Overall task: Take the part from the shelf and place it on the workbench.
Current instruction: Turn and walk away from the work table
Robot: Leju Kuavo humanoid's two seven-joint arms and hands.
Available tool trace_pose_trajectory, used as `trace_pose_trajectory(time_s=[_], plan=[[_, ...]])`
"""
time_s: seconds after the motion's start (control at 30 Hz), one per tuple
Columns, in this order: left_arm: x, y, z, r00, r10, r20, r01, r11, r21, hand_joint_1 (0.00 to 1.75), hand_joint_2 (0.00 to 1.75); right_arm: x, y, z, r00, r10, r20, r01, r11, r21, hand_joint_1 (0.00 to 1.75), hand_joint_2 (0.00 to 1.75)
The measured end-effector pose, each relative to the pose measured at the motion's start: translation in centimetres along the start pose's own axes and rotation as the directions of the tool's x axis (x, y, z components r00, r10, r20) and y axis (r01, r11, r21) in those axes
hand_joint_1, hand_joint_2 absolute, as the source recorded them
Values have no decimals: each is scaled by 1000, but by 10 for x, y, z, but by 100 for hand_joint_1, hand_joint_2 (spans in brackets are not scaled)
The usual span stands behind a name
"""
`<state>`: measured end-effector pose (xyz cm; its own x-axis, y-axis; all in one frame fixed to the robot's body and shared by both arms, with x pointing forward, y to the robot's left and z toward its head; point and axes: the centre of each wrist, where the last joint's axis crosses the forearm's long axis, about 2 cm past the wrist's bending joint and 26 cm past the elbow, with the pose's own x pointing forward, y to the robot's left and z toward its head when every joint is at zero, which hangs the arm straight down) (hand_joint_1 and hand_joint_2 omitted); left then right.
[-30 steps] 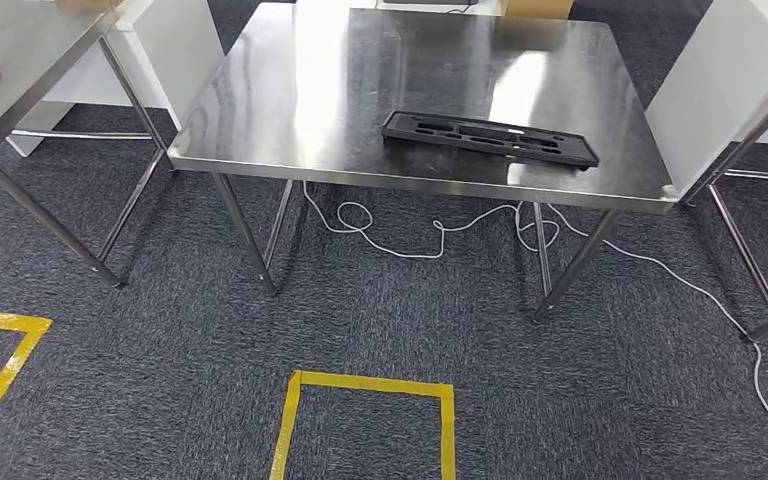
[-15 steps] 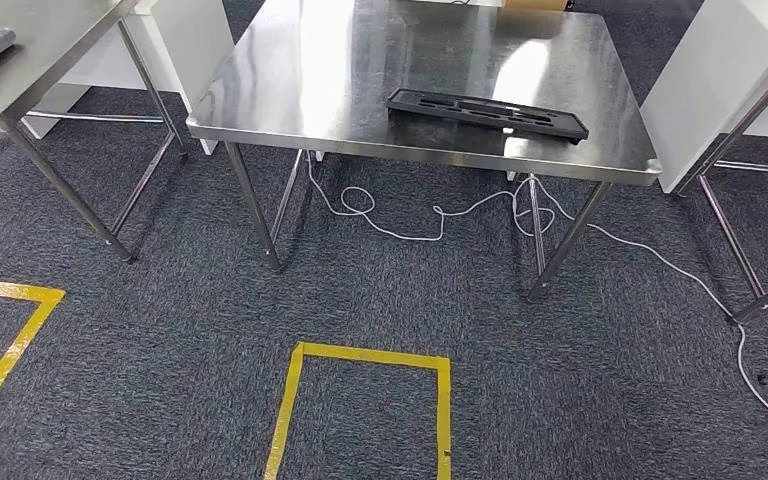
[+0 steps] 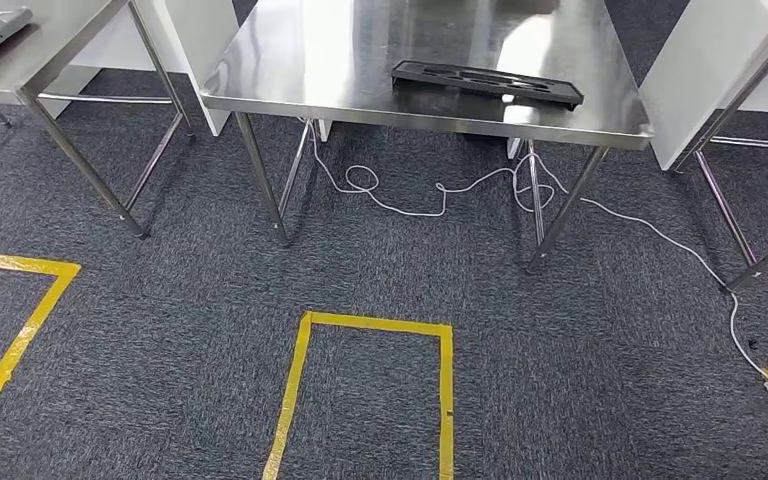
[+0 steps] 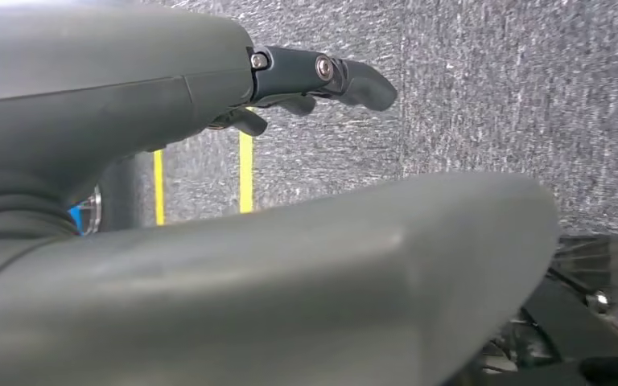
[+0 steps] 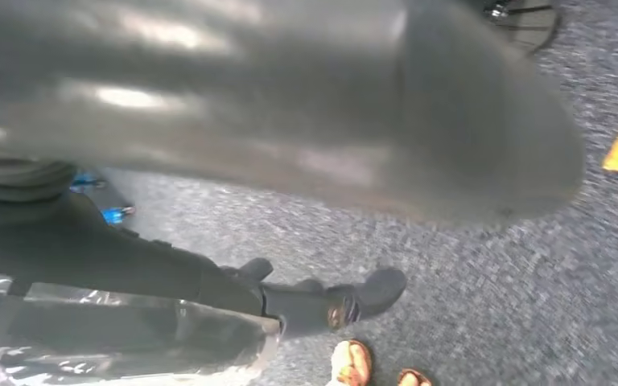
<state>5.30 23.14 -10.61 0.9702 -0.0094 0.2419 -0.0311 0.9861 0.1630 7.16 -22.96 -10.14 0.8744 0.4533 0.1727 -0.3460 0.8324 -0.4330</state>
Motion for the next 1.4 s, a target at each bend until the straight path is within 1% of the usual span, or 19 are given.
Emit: trace_pose_trajectory(time_s=[0.23, 0.63, 0.9, 1.4], plan=[[-4, 1, 0, 1000, -29, -3, 29, 1000, -3, 0, 0, -7, 1, 1, 999, -34, -7, 34, 999, -7, 0, 0], [-2, 2, 0, 998, -59, 20, 59, 998, -3, 0, 0, -9, 1, 0, 997, -71, -34, 70, 997, -17, 0, 0], [-2, 2, 0, 998, -65, 17, 65, 998, -4, 0, 0, -11, -1, -1, 996, -82, -44, 81, 996, -23, 0, 0], [-2, 2, 0, 997, -72, 9, 72, 997, -5, 0, 0, -14, -2, -1, 987, -149, -52, 148, 989, -32, 0, 0]])
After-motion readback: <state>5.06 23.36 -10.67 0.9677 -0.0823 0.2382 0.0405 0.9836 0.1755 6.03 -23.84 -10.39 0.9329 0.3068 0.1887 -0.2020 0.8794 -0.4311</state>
